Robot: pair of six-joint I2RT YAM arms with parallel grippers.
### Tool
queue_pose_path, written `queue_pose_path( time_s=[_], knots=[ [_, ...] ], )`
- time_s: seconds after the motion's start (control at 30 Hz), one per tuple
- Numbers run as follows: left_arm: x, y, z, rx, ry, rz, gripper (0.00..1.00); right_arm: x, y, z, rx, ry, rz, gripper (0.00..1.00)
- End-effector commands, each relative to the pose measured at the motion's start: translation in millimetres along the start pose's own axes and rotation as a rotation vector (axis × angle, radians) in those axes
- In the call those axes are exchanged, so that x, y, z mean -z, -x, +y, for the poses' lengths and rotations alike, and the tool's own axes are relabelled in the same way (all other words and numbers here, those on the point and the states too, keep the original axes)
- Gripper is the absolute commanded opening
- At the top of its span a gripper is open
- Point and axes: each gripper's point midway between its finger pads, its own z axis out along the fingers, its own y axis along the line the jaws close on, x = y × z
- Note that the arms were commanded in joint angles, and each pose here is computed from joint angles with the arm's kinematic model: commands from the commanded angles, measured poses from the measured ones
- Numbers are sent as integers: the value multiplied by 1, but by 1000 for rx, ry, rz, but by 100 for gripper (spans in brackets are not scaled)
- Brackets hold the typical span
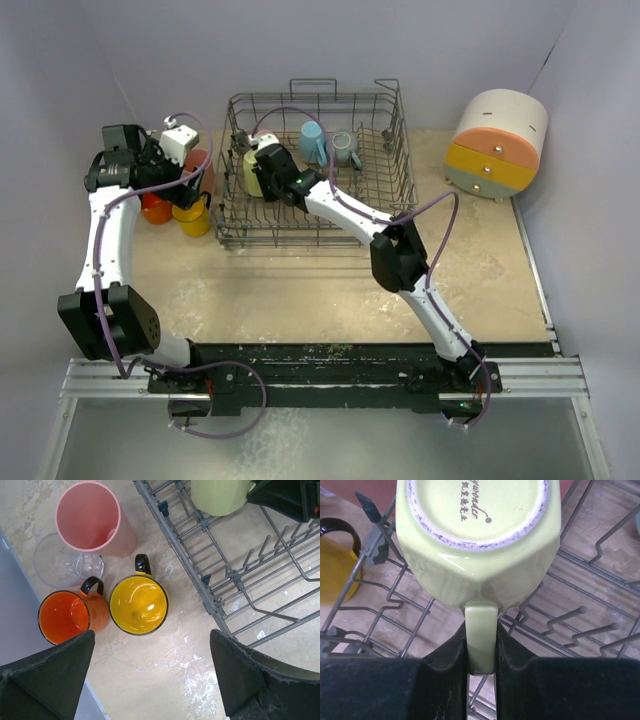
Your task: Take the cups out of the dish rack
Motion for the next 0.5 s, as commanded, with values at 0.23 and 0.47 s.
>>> queue_pose_path(
  time_s=[0.23,0.47],
  knots=[
    [17,43,-29,-192,-112,-252,99,150,190,8,-168,100,-470,0],
    [40,60,-67,-396,-234,-426,99,220,168,31,-275,329,-374,0]
  ],
)
